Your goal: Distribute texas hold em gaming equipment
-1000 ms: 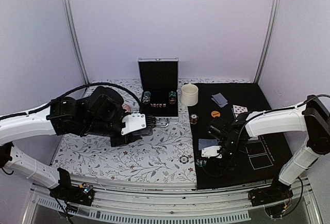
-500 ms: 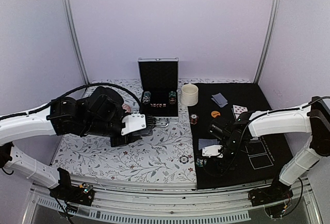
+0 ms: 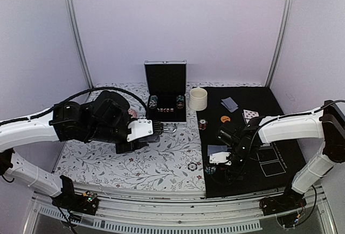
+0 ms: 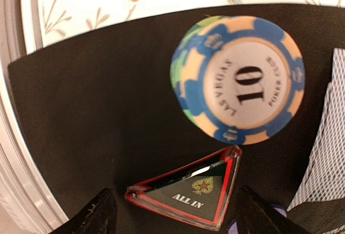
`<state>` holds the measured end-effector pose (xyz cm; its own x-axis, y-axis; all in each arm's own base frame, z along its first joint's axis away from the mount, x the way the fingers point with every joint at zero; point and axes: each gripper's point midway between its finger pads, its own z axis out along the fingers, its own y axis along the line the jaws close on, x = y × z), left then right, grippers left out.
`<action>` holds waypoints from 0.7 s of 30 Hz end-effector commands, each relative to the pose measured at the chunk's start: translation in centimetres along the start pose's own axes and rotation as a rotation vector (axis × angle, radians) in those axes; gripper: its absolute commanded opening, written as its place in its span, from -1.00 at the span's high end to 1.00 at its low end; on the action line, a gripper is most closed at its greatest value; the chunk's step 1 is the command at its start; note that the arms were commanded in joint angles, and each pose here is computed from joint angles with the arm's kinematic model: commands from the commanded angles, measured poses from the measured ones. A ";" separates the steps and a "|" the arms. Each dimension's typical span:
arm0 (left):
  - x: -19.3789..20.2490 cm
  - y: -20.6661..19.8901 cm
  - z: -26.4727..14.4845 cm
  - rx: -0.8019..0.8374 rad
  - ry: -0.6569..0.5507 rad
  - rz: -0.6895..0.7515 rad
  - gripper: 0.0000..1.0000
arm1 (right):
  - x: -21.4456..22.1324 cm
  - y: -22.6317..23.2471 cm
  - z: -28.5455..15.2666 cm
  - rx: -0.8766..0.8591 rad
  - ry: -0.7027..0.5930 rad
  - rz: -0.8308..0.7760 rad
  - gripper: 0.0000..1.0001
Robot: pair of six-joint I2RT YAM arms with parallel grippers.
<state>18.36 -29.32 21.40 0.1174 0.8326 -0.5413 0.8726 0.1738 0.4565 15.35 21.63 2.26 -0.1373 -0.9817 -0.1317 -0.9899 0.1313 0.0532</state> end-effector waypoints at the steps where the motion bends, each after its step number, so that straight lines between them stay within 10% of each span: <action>1: 0.0 0.1 0.2 0.012 -0.005 -0.005 0.15 | -1.9 -0.9 -1.2 0.041 -0.057 0.000 -0.80; 7: -0.1 0.2 0.1 0.008 -0.007 -0.001 0.15 | -6.3 -3.9 -8.7 0.244 -0.305 0.050 -0.98; 13: -0.1 0.4 0.6 -0.006 0.015 0.015 0.15 | -10.7 -8.4 -23.8 0.457 -0.917 0.359 -0.98; 17: -0.6 0.7 0.9 -0.014 0.020 0.023 0.15 | -14.2 -7.8 -28.0 0.111 -1.247 0.577 -0.98; 21: -1.3 0.9 1.1 -0.015 0.009 0.033 0.16 | -18.4 -5.6 -26.1 -0.351 -1.273 0.650 -0.98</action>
<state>18.82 -29.88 19.93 0.1191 0.8603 -0.4957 0.8772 0.1427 0.4584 26.23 30.20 30.04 -0.3555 -0.1167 -0.9274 -0.7902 0.5675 0.2315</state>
